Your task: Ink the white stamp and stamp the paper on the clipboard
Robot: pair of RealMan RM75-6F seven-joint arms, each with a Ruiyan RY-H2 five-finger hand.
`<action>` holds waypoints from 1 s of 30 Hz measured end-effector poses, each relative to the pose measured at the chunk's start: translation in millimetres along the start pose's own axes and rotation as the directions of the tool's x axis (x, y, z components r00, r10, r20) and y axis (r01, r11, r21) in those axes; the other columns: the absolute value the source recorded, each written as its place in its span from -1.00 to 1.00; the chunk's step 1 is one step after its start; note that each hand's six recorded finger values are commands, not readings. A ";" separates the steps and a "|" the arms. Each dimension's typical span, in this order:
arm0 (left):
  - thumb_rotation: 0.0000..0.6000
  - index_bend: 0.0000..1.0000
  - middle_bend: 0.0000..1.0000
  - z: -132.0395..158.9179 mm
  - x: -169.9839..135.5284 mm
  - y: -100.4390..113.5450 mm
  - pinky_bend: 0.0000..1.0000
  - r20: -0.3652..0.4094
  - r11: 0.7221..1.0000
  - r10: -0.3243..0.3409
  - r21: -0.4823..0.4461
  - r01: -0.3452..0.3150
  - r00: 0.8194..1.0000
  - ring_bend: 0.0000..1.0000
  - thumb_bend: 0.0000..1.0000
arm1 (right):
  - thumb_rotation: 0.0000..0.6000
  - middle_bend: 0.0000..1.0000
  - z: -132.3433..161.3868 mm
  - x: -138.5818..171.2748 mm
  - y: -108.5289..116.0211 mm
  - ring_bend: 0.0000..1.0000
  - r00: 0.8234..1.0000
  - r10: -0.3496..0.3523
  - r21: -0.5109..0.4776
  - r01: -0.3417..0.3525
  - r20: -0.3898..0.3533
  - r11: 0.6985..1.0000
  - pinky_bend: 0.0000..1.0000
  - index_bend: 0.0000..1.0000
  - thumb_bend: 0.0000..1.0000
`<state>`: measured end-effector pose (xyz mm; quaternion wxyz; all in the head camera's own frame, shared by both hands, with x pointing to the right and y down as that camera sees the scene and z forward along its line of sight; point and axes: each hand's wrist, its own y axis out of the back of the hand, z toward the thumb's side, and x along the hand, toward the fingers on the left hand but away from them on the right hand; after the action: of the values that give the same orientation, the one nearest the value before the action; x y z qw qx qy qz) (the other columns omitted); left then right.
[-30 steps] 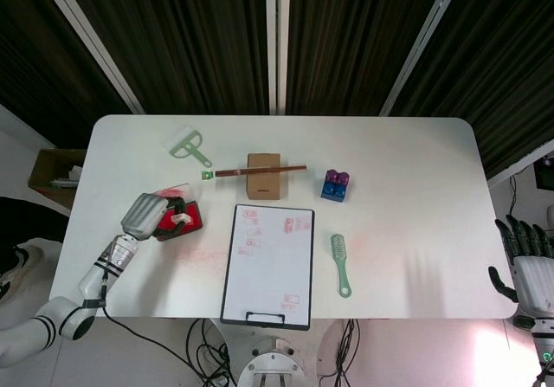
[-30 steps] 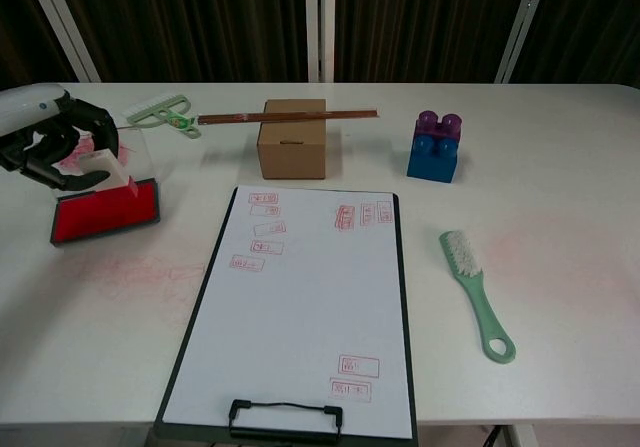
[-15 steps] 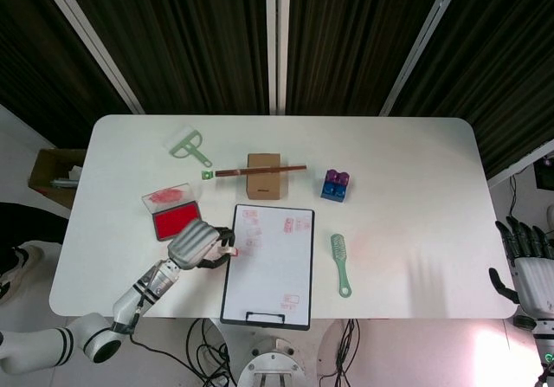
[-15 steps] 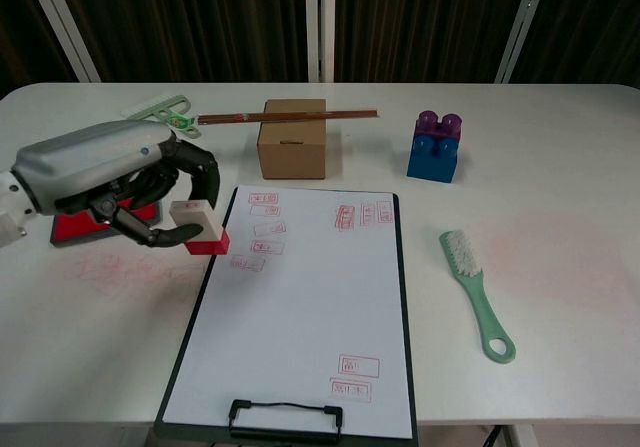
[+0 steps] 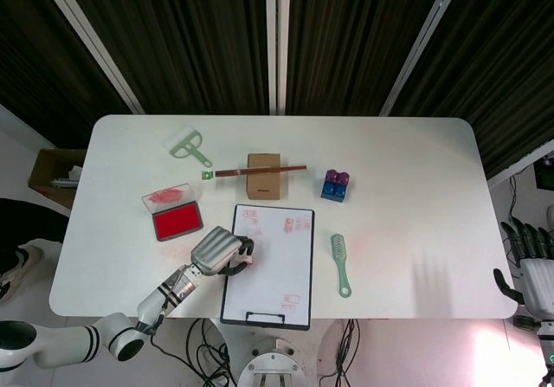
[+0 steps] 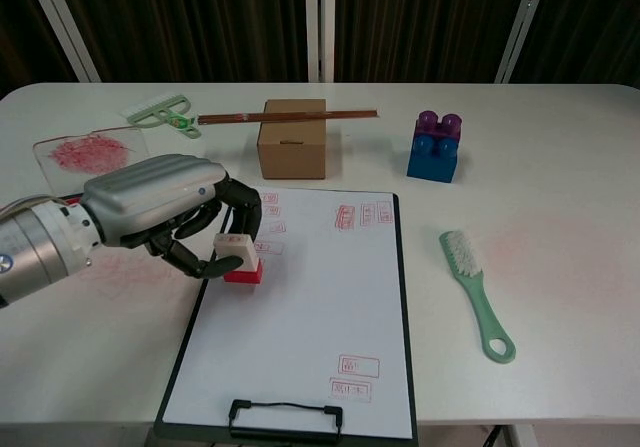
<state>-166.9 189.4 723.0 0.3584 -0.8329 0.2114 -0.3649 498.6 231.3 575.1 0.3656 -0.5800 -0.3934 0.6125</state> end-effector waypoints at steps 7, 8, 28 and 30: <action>1.00 0.56 0.59 -0.3 1.5 -1.9 0.72 -0.007 1.000 -0.002 -0.013 0.002 1.000 0.62 -0.03 | 1.00 -1.00 0.5 -0.7 -1.6 -1.00 1.000 0.004 0.000 -0.004 0.000 1.000 -1.00 -1.00 -0.41; 1.00 0.56 0.59 0.1 2.0 -2.0 0.72 -0.007 1.000 -0.001 -0.014 0.001 1.000 0.62 -0.03 | 1.00 -1.00 0.6 -0.8 -1.7 -1.00 1.000 0.004 0.000 -0.004 0.000 1.000 -1.00 -1.00 -0.41; 1.00 0.56 0.60 -7.8 0.2 -15.8 0.72 -0.025 1.000 -0.027 -0.005 0.026 0.999 0.62 -0.03 | 1.00 -1.00 -0.7 -0.3 -2.7 -1.00 1.000 0.009 0.005 -0.009 0.002 1.000 -1.00 -1.00 -0.41; 1.00 0.56 0.60 -8.7 -0.2 -16.7 0.72 -0.026 1.000 -0.028 -0.007 0.027 0.999 0.62 -0.03 | 1.00 -1.00 -0.9 -0.3 -2.7 -1.00 1.000 0.010 0.007 -0.010 0.002 1.000 -1.00 -1.00 -0.41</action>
<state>-172.1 196.6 739.6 0.3477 -0.8321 0.2058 -0.3800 499.4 232.3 577.6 0.3641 -0.5801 -0.3889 0.6162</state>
